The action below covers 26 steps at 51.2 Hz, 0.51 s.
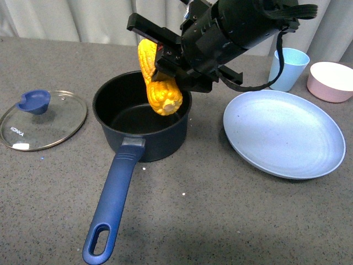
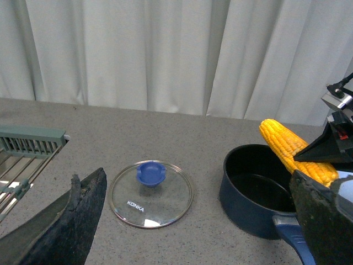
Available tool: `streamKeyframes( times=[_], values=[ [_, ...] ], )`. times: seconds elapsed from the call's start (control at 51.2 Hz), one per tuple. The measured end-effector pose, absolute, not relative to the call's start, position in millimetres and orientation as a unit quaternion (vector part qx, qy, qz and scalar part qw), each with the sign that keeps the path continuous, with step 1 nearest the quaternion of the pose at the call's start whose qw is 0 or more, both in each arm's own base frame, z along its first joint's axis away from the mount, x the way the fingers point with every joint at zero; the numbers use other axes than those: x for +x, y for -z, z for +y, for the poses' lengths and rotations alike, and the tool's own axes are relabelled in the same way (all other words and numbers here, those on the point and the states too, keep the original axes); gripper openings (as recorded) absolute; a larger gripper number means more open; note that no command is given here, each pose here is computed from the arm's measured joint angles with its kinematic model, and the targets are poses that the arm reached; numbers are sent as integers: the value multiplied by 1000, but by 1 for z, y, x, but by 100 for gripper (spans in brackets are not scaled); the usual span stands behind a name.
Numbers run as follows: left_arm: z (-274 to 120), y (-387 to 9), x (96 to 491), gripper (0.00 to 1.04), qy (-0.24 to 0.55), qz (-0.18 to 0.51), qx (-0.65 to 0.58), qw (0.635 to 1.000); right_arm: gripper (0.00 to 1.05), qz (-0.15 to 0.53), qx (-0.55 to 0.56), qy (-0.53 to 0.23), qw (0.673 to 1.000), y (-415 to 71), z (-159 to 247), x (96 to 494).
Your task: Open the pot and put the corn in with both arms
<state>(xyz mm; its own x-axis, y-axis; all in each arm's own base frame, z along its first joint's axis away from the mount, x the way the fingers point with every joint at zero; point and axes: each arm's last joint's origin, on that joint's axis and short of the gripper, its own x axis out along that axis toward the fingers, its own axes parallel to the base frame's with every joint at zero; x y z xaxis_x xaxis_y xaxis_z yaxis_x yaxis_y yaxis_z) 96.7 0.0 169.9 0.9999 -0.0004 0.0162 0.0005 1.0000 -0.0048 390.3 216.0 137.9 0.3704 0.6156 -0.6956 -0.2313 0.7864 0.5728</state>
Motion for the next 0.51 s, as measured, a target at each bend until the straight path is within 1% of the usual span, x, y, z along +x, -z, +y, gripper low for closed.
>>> streamKeyframes(
  times=[0.254, 0.273, 0.293, 0.332, 0.351, 0.41, 0.468, 0.507],
  values=[
    [0, -170, 97, 98, 0, -8, -2, 1000, 16, 504, 191, -269, 798, -135, 229, 390],
    [0, -170, 97, 98, 0, -8, -2, 1000, 17, 505, 190, -270, 798, -135, 230, 389],
    [0, -170, 97, 98, 0, -8, -2, 1000, 19, 505, 190, -271, 797, -135, 230, 389],
    [0, -170, 97, 98, 0, -8, -2, 1000, 28, 505, 194, -274, 795, -135, 231, 389],
    [0, -170, 97, 98, 0, -8, -2, 1000, 30, 505, 195, -275, 795, -135, 231, 389],
    [0, -170, 97, 98, 0, -8, -2, 1000, 43, 504, 194, -273, 796, -135, 231, 389],
    [0, -170, 97, 98, 0, -8, -2, 1000, 53, 504, 193, -270, 797, -135, 231, 389],
    [0, -170, 97, 98, 0, -8, -2, 1000, 63, 505, 193, -268, 798, -135, 231, 389]
  ],
)
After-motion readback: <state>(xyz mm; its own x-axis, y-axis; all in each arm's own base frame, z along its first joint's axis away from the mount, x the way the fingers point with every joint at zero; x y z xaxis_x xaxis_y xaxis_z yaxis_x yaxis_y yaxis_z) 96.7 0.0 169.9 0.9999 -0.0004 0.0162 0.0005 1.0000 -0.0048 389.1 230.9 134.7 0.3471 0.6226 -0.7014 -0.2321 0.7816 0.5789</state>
